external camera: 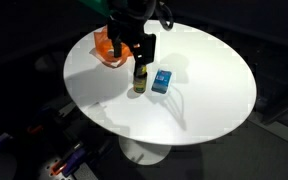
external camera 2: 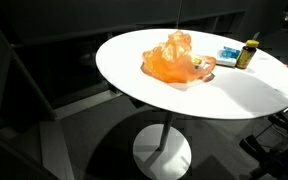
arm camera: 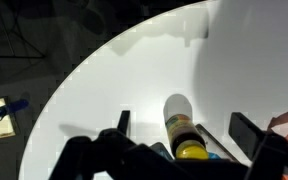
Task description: Put the yellow bottle in the plastic bag
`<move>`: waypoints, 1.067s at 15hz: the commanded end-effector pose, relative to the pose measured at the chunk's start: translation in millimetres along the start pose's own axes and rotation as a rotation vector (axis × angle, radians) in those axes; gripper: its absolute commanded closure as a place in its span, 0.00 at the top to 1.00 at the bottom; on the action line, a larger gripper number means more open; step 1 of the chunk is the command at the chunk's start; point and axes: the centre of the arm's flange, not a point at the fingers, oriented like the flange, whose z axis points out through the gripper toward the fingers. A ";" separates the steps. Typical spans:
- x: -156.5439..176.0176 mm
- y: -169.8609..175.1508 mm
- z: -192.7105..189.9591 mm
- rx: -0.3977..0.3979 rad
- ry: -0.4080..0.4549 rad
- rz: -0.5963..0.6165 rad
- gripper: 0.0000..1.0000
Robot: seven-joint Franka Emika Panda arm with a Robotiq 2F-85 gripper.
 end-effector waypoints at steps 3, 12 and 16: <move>2.9 -0.1 4.7 0.001 0.028 -0.012 1.00; 28.6 -25.8 34.9 0.020 0.176 -0.110 1.00; 47.6 -35.4 50.4 0.031 0.183 -0.138 1.00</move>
